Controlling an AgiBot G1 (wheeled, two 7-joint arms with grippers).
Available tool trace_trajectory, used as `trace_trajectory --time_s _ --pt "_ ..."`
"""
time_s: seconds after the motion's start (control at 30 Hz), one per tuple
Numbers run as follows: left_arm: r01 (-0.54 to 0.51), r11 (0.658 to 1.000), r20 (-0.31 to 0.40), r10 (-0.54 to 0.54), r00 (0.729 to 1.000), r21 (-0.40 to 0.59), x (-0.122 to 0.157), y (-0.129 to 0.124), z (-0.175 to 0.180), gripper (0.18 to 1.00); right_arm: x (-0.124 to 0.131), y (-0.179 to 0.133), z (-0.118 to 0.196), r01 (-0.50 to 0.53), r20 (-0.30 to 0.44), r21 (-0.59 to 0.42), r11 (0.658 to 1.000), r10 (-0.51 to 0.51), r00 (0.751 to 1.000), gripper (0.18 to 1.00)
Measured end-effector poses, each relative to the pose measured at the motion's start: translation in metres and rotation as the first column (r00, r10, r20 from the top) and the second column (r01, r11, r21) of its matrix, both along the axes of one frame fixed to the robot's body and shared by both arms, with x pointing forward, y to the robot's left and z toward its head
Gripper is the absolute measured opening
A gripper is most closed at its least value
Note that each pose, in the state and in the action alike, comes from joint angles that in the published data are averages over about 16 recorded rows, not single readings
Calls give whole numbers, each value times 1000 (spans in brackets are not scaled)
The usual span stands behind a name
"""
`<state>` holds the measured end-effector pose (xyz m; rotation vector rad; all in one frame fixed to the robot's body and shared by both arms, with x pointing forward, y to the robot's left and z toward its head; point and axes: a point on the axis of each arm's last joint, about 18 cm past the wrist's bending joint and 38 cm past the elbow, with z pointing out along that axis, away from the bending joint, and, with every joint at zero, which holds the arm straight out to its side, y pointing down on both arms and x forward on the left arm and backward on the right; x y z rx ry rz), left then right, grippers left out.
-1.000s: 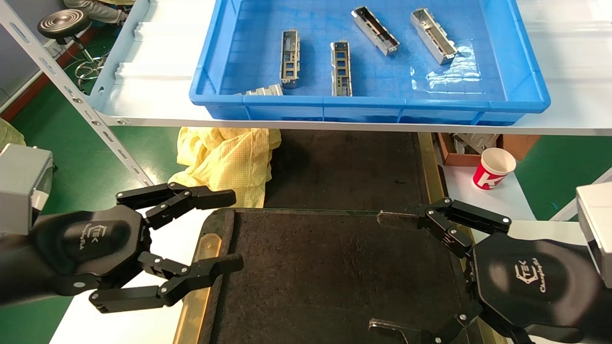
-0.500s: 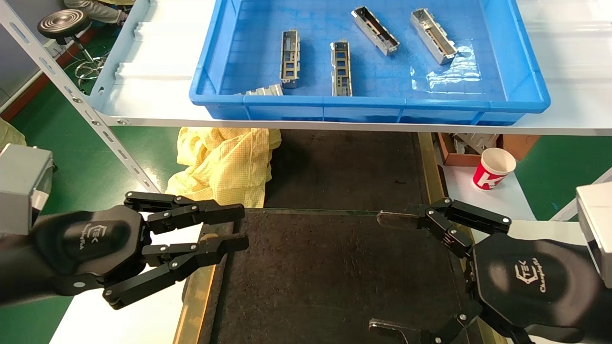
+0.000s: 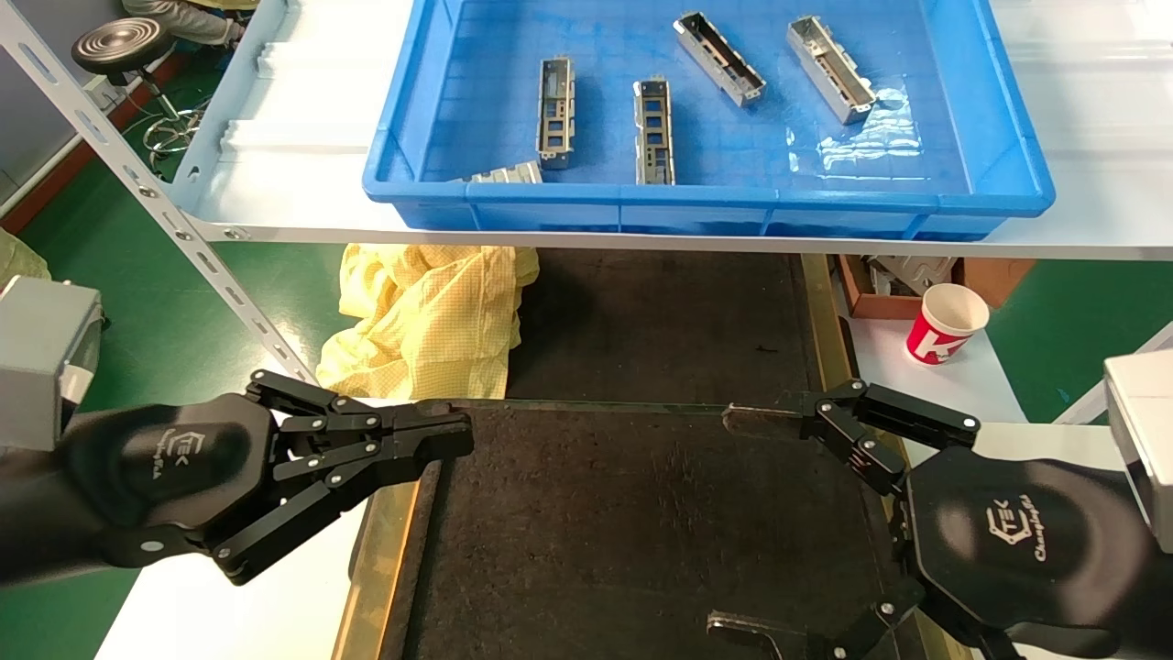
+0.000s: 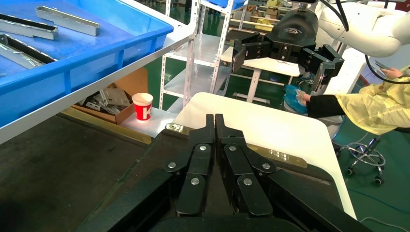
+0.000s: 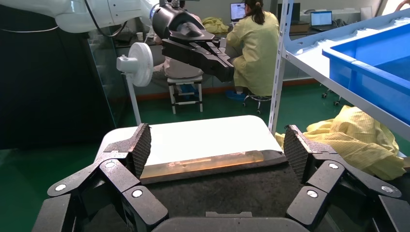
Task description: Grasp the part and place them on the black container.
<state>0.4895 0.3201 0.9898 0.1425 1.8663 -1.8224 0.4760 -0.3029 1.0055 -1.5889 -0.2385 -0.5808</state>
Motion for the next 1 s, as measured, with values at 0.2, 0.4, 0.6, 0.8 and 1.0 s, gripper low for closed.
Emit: trace_trajectory --time_s 0.2,0.4,0.6,0.8,1.0 --pt "0 1000 0 0 1000 0 0 0 0 205 9 -4 33 53 40 22 998 -54 998 1001" --pt "0 1000 0 0 1000 0 0 0 0 192 32 -14 83 162 79 78 984 -168 983 1001" --pt "0 1000 0 0 1000 0 0 0 0 191 67 -26 129 290 84 149 945 -305 949 1001" --pt "0 1000 0 0 1000 0 0 0 0 191 107 -32 164 408 61 189 893 -425 903 1001" --pt "0 1000 0 0 1000 0 0 0 0 191 143 -29 186 506 36 186 842 -520 853 1001"
